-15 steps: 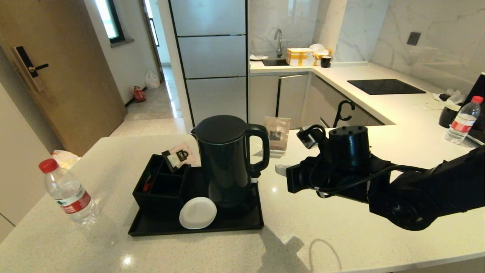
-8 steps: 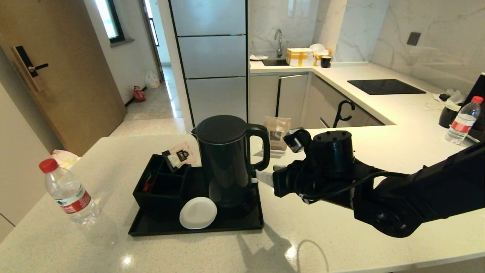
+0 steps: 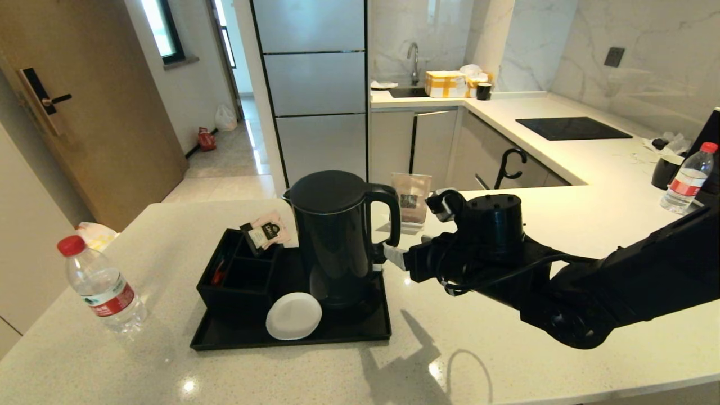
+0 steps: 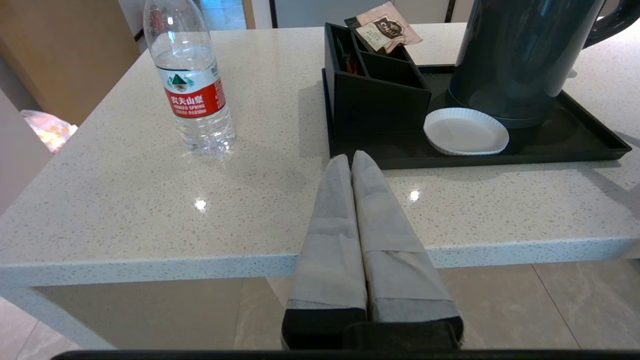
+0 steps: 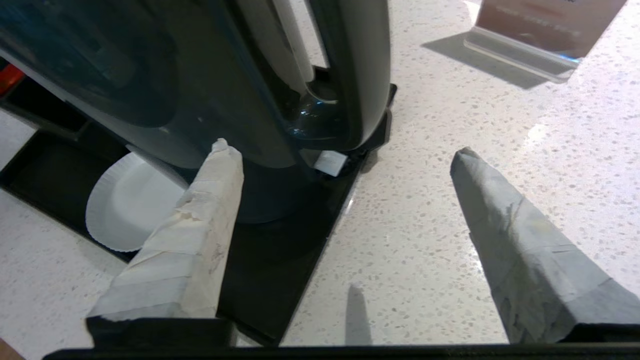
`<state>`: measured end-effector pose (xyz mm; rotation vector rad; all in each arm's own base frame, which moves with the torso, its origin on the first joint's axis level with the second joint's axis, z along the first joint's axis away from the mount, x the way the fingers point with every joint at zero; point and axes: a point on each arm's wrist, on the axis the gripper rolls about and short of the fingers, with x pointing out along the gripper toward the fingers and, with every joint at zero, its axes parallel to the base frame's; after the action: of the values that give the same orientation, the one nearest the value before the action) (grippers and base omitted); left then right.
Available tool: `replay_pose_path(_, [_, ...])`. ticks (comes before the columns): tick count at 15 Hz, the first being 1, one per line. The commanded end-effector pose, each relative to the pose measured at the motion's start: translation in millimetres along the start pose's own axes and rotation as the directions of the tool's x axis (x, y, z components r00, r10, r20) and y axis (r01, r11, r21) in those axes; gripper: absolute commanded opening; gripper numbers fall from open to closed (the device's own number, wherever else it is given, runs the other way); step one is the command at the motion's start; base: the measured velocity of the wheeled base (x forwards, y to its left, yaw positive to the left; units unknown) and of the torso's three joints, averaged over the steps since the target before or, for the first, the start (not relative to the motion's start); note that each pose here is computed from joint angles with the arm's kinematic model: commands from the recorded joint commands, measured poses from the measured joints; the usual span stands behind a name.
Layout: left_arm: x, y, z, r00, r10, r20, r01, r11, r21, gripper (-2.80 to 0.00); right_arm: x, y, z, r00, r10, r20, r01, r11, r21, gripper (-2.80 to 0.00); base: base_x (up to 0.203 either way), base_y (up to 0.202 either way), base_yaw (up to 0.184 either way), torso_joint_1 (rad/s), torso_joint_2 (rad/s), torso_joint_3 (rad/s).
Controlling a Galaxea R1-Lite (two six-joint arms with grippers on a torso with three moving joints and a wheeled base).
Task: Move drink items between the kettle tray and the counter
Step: Pick up the kettle
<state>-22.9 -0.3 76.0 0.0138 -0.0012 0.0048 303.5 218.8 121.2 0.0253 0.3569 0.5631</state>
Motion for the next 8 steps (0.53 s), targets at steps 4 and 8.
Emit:
replay_pose_path(4, [-0.1,0.0,-0.1,1.0,0.0,0.002,0.0,1.0,0.0,-2.8,9.9,0.2,1.7,0.996,-0.066,0.065,0.066,0.998,-0.003,0.0,0.0,0.0,0.0,0.0,0.0,0.0])
replay_pose_path(8, [-0.1,0.0,-0.1,1.0,0.0,0.002,0.0,1.0,0.0,-2.8,28.9,-0.1,0.3,0.976,-0.164,0.146,0.165,0.986,0.007,0.0,0.0,0.0,0.0,0.0,0.0,0.0])
